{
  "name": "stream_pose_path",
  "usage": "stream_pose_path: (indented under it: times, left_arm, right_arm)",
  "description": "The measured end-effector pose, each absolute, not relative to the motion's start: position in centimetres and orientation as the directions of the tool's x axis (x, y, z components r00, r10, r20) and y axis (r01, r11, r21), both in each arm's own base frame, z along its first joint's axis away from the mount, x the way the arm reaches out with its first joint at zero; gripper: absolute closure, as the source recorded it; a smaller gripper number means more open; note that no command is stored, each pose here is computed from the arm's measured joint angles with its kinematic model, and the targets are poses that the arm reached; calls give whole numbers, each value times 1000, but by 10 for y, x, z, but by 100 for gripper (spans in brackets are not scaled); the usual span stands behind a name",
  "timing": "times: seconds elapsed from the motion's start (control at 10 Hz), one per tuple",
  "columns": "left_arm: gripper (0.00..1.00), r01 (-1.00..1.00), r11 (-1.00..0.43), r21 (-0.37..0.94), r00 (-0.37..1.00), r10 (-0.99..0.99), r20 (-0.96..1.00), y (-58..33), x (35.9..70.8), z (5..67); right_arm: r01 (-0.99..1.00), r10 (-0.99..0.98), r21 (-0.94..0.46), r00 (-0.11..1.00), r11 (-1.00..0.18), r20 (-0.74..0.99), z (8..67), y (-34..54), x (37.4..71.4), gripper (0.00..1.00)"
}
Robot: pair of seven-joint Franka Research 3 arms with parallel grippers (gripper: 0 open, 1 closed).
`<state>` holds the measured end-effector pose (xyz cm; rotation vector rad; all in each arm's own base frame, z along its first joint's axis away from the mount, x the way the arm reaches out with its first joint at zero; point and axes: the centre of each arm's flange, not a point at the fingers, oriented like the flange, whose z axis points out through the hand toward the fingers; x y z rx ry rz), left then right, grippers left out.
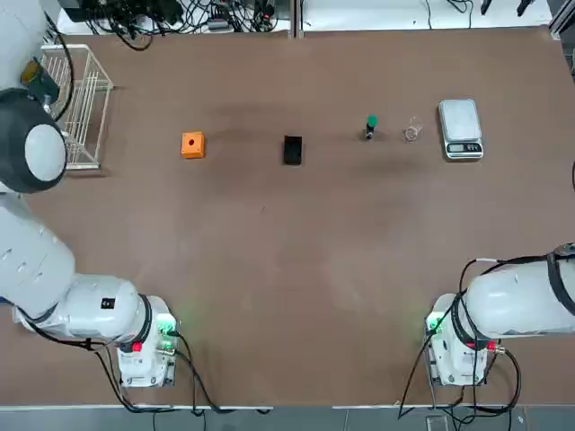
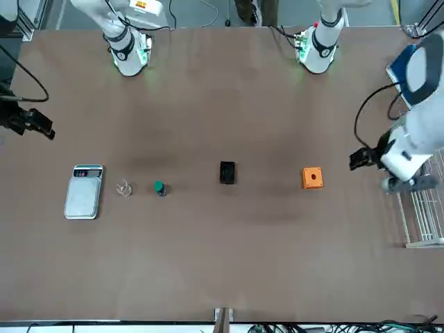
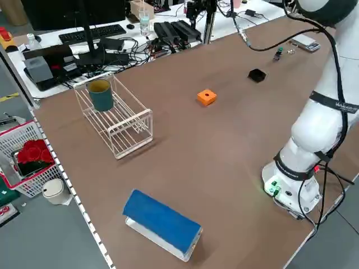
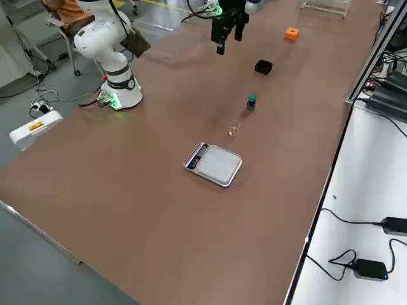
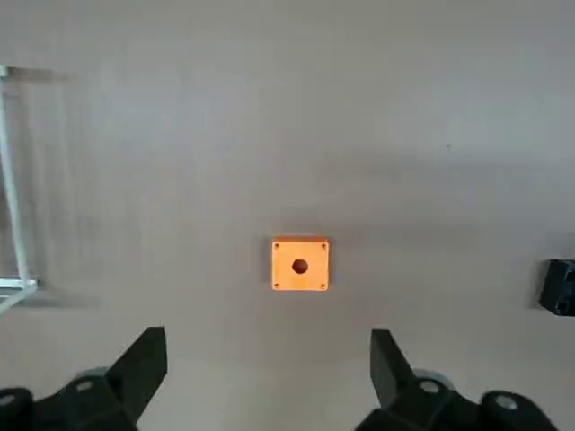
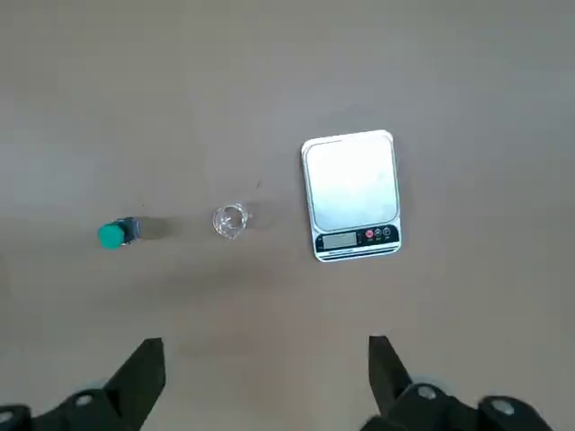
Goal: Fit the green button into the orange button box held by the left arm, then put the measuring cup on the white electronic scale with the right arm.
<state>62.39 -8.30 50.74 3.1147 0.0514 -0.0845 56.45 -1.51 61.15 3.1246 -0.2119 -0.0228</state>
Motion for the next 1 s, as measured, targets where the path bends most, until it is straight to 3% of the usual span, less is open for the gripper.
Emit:
stream_pose_path:
  times: [0.6, 1.0]
  left_arm:
    - [1, 42, -999, 29, 999, 42, -8, -137, 603, 386]
    - [2, 40, -999, -35, 999, 40, 4, -150, 577, 312]
  right_arm:
    - [-126, -126, -21, 992, -992, -10, 519, 51, 596, 0]
    - [-72, -73, -40, 997, -997, 27, 418, 107, 604, 0]
